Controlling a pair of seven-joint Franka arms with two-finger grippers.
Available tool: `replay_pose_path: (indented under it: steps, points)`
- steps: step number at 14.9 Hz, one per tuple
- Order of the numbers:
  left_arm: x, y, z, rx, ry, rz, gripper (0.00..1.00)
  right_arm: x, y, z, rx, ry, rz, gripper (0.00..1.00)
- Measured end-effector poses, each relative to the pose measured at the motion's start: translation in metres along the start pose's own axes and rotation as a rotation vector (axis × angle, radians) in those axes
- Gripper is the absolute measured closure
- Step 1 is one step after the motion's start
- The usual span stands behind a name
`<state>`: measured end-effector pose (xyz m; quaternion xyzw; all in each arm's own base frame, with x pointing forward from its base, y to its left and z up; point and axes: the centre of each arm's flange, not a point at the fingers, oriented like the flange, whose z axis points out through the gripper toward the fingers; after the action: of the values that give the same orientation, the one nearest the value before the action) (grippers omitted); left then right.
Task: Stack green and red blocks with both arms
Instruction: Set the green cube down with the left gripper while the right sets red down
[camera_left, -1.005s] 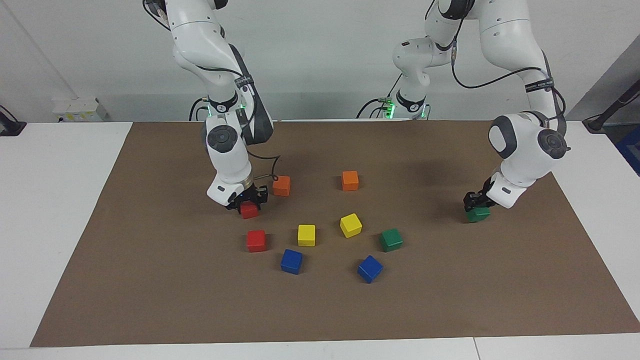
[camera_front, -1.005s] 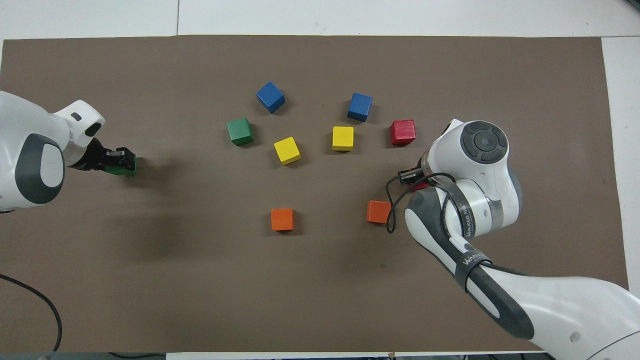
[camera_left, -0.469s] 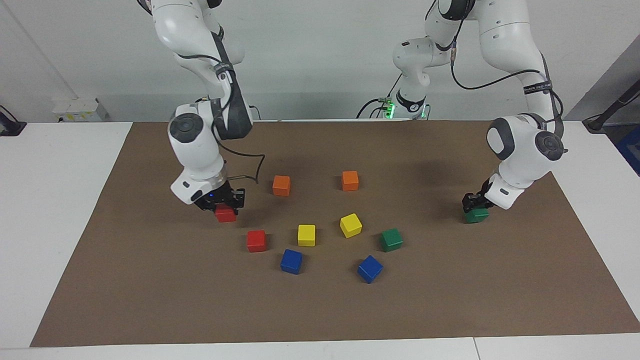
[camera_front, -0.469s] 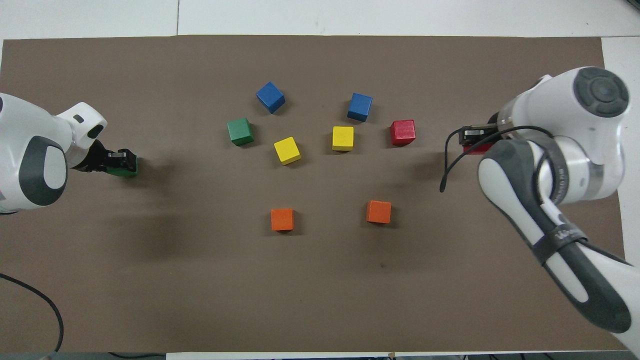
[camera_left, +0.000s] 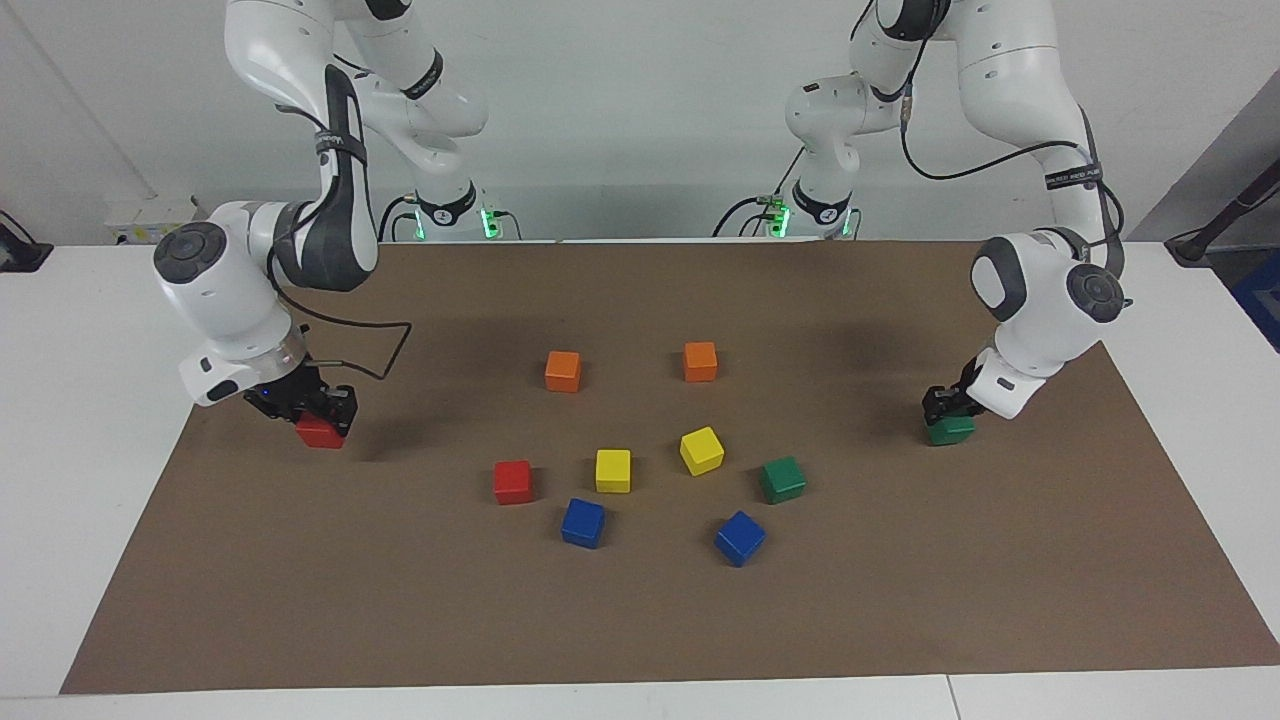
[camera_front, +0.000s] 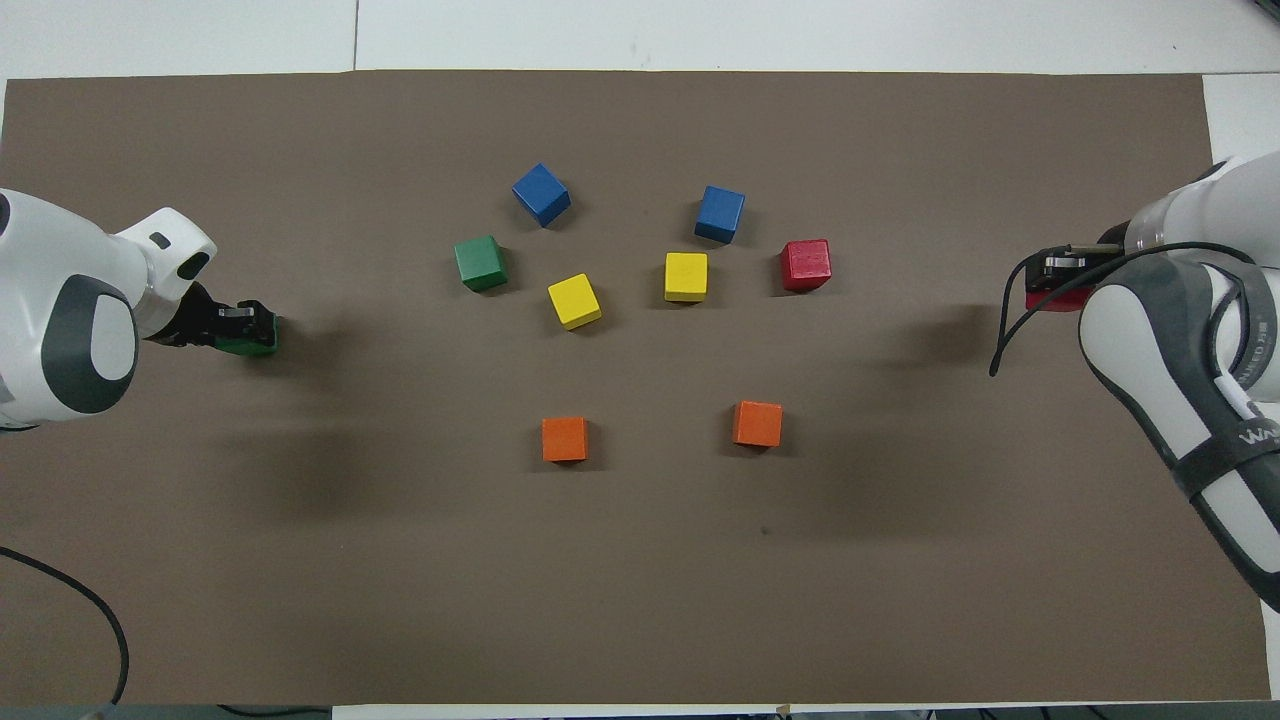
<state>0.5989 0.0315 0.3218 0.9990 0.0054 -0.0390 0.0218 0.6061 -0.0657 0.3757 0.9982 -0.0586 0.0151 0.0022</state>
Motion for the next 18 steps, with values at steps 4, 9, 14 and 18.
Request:
replay_pose_path:
  steps: [4, 9, 14, 18]
  points:
    - [0.000, 0.000, 0.000, 0.000, 0.000, 0.000, 0.45, -0.003, -0.007, 0.021, 0.003, 0.003, -0.069, 0.45]
    - [0.000, 0.000, 0.000, 0.000, 0.000, 0.000, 0.45, -0.005, -0.013, 0.030, 0.005, 0.001, -0.139, 0.45]
    - [-0.001, -0.004, 0.001, 0.001, -0.001, -0.022, 0.45, -0.008, -0.014, 0.039, 0.005, 0.011, -0.161, 0.45]
    - [-0.001, -0.003, 0.001, 0.001, -0.001, -0.038, 0.45, -0.010, -0.014, 0.045, 0.005, 0.010, -0.200, 0.45]
